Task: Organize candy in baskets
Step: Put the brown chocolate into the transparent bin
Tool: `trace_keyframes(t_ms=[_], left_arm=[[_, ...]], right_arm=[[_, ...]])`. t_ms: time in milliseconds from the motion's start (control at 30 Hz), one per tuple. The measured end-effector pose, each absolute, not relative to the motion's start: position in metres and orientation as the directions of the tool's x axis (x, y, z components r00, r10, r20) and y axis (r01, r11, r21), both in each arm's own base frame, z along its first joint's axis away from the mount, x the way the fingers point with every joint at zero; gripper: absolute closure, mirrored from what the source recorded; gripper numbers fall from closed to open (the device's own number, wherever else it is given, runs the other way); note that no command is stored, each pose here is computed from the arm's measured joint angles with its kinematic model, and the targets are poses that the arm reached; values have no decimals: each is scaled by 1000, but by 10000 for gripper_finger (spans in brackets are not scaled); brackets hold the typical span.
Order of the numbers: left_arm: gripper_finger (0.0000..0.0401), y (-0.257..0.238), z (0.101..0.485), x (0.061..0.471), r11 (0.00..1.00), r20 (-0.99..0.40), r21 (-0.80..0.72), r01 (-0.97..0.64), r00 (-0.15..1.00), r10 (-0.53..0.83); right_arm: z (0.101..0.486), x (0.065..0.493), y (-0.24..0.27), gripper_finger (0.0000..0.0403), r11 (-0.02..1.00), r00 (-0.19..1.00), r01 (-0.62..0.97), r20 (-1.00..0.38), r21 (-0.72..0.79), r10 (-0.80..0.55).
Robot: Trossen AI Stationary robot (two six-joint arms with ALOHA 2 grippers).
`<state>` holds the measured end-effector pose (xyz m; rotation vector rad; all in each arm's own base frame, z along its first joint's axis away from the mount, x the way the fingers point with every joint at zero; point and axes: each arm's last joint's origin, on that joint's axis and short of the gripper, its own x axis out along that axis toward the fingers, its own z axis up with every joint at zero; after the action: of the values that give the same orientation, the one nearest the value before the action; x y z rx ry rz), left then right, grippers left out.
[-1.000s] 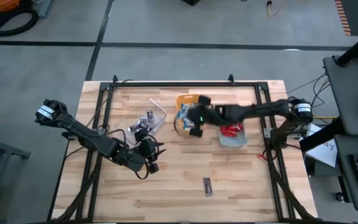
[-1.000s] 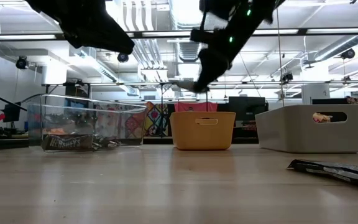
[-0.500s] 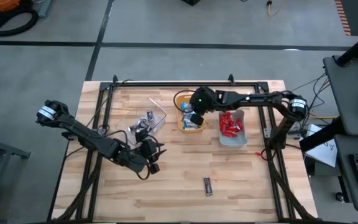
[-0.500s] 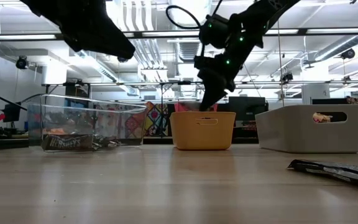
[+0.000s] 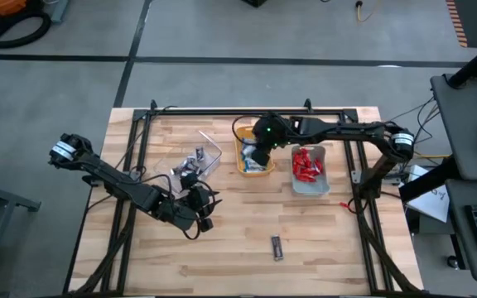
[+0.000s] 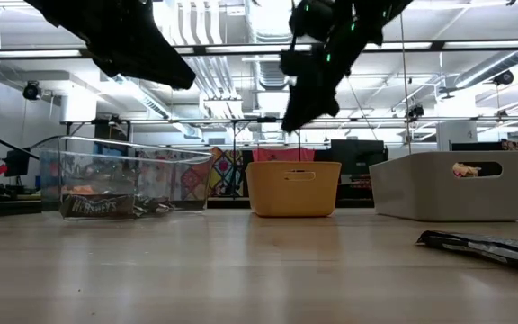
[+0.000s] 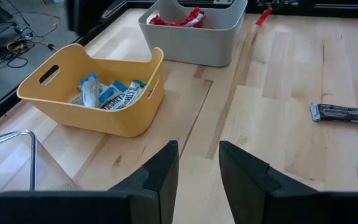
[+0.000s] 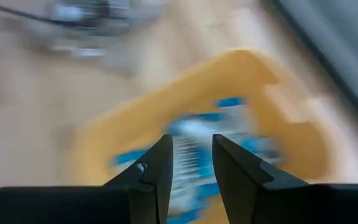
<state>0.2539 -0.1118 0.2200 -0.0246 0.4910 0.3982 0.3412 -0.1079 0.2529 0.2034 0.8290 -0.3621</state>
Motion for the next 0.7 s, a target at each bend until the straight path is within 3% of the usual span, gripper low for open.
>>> trace_keyframes(t_ms=[167,300,467,700], left_arm=[[301,-112,220,254,927,-464,107,-359,807,366],[301,-112,220,254,930,-464,156,-332,807,366],[301,-112,219,253,929,-470,211,-303,802,368],[301,-111,217,252,923,-485,283,-262,791,374]], right_arm=[[271,337,-63,304,880,621,313,-778,358,96],[269,334,-12,312,836,538,331,-815,437,213],[264,326,52,322,789,432,396,-853,471,293],[254,311,113,338,662,344,612,-899,433,271]])
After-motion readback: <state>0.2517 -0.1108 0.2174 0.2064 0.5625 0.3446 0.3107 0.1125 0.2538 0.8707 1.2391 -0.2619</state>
